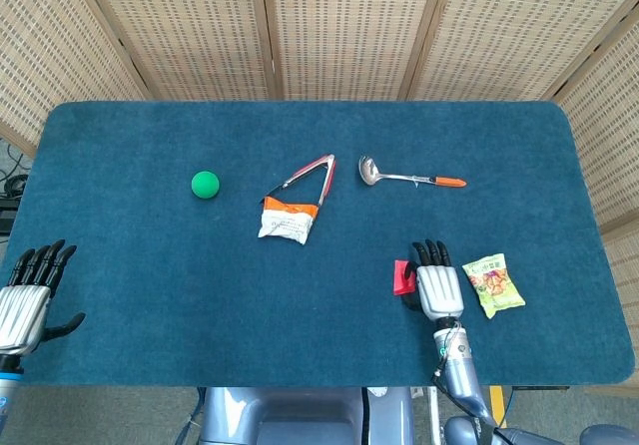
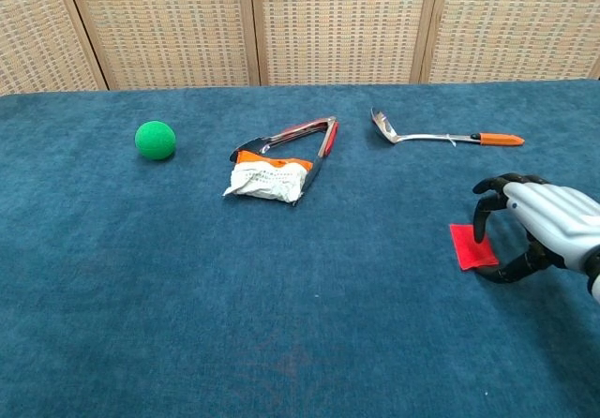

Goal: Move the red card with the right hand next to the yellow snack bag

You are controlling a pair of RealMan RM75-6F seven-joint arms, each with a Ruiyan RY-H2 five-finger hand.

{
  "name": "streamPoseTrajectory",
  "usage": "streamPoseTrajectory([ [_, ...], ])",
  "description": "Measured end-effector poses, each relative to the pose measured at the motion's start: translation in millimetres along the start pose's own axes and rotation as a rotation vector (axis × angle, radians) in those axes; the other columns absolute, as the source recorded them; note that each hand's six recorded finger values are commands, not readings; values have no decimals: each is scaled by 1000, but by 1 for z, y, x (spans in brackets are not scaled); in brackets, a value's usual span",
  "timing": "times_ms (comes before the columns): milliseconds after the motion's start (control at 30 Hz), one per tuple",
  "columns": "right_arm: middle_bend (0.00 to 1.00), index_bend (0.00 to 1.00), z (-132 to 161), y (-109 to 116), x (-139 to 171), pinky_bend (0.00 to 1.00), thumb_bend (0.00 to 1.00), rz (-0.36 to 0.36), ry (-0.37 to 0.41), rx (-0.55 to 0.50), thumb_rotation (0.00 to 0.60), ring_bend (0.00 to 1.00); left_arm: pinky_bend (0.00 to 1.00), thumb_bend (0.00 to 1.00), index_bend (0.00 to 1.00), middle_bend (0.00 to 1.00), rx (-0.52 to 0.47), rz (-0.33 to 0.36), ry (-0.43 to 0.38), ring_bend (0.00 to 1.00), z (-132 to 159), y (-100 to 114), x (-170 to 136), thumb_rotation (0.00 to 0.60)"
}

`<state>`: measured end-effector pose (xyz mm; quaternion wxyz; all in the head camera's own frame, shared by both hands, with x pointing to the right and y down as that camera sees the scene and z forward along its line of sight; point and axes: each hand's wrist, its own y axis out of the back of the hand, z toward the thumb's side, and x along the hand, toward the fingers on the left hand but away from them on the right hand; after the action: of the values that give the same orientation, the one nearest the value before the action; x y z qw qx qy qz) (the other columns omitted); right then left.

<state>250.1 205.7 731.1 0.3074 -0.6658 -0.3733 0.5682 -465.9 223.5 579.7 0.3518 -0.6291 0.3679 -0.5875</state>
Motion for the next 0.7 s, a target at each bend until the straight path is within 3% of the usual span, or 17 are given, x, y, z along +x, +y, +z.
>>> streamPoseTrajectory([
  [700, 155, 558, -2, -2, 0, 0, 260, 14, -8, 1, 600, 0, 0, 218, 0, 0, -3, -9, -16, 0, 5, -2, 2, 600],
])
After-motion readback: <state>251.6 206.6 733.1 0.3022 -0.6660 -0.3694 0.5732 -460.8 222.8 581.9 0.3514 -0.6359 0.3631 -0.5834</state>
